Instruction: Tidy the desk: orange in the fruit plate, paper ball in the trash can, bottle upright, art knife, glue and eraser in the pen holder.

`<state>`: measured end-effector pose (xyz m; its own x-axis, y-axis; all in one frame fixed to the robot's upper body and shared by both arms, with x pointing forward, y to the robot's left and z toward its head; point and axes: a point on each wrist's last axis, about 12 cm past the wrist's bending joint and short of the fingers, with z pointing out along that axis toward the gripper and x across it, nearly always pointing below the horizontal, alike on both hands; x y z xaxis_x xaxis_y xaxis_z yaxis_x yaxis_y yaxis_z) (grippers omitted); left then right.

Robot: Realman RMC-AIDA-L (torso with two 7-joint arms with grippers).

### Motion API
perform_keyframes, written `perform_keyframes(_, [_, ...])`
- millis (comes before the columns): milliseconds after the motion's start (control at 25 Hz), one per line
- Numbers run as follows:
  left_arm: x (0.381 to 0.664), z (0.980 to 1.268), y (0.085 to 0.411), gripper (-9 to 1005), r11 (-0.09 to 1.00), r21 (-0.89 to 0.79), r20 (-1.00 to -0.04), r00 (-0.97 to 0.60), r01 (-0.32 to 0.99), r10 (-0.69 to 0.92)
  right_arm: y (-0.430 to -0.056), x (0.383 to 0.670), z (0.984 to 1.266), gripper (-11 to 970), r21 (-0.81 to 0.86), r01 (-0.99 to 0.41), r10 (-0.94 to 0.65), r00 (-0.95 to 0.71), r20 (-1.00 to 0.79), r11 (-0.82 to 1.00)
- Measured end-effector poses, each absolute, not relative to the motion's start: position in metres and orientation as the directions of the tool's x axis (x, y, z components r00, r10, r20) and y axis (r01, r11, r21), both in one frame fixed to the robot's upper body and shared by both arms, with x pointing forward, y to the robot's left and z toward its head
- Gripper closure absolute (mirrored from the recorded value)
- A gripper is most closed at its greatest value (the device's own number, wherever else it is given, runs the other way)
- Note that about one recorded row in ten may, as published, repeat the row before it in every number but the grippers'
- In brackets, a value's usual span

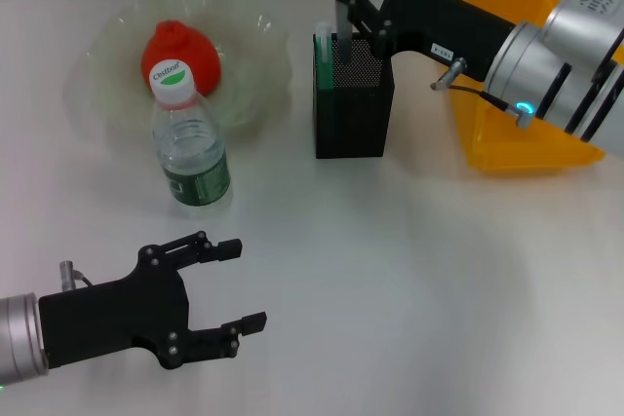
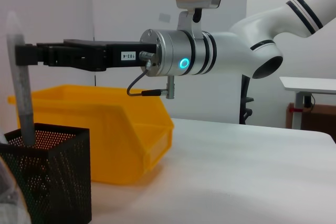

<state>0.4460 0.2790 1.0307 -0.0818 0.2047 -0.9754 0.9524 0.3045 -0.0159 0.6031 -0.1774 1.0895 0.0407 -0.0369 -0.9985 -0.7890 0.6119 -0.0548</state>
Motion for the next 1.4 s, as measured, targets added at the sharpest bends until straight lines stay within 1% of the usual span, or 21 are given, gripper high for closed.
perform_keyframes(640, [0.446, 1.031, 0.278, 184, 0.301, -0.016, -0.976, -0.08, 0.953, 0.201, -0.171, 0.604, 1.09, 778, -0.068, -0.806, -0.057, 0.042, -0.997, 0.588])
perform_keyframes(840, [0.445, 1.031, 0.279, 184, 0.301, -0.019, -0.976, -0.082, 0.953, 0.199, -0.18, 0.595, 1.09, 759, -0.061, -0.807, -0.021, 0.059, -0.998, 0.587])
perform_keyframes(960, [0.444, 1.031, 0.279, 184, 0.303, -0.021, -0.976, -0.085, 0.953, 0.199, -0.194, 0.579, 1.088, 747, -0.042, -0.81, 0.031, 0.074, -0.997, 0.585])
perform_keyframes(1000, [0.443, 1.03, 0.281, 184, 0.306, -0.023, -0.976, -0.087, 0.952, 0.199, -0.206, 0.566, 1.086, 743, -0.006, -0.817, 0.075, 0.061, -0.995, 0.577])
perform_keyframes(1040, [0.443, 1.03, 0.281, 184, 0.307, -0.024, -0.976, -0.088, 0.952, 0.199, -0.206, 0.566, 1.086, 709, -0.006, -0.817, 0.075, 0.061, -0.995, 0.577])
perform_keyframes(1120, [0.443, 1.03, 0.282, 184, 0.308, -0.024, -0.976, -0.09, 0.951, 0.2, -0.216, 0.547, 1.082, 642, 0.027, -0.839, 0.1, 0.033, -0.994, 0.543])
perform_keyframes(1160, [0.443, 1.031, 0.283, 184, 0.308, -0.025, -0.975, -0.091, 0.951, 0.201, -0.22, 0.54, 1.08, 608, 0.029, -0.85, 0.095, 0.025, -0.995, 0.526])
perform_keyframes(1200, [0.442, 1.032, 0.284, 184, 0.303, -0.027, -0.976, -0.091, 0.953, 0.199, -0.227, 0.52, 1.073, 574, 0.035, -0.882, 0.061, -0.007, -0.998, 0.47])
perform_keyframes(1240, [0.442, 1.032, 0.284, 184, 0.303, -0.027, -0.976, -0.091, 0.953, 0.199, -0.227, 0.52, 1.073, 552, 0.035, -0.882, 0.061, -0.007, -0.998, 0.47])
perform_keyframes(1360, [0.44, 1.034, 0.287, 184, 0.29, -0.026, -0.978, -0.085, 0.957, 0.191, -0.239, 0.49, 1.062, 484, 0.037, -0.928, -0.026, -0.05, -0.998, 0.371])
perform_keyframes(1400, [0.439, 1.035, 0.288, 184, 0.289, -0.026, -0.978, -0.084, 0.957, 0.191, -0.246, 0.473, 1.055, 462, 0.039, -0.95, -0.071, -0.064, -0.995, 0.311])
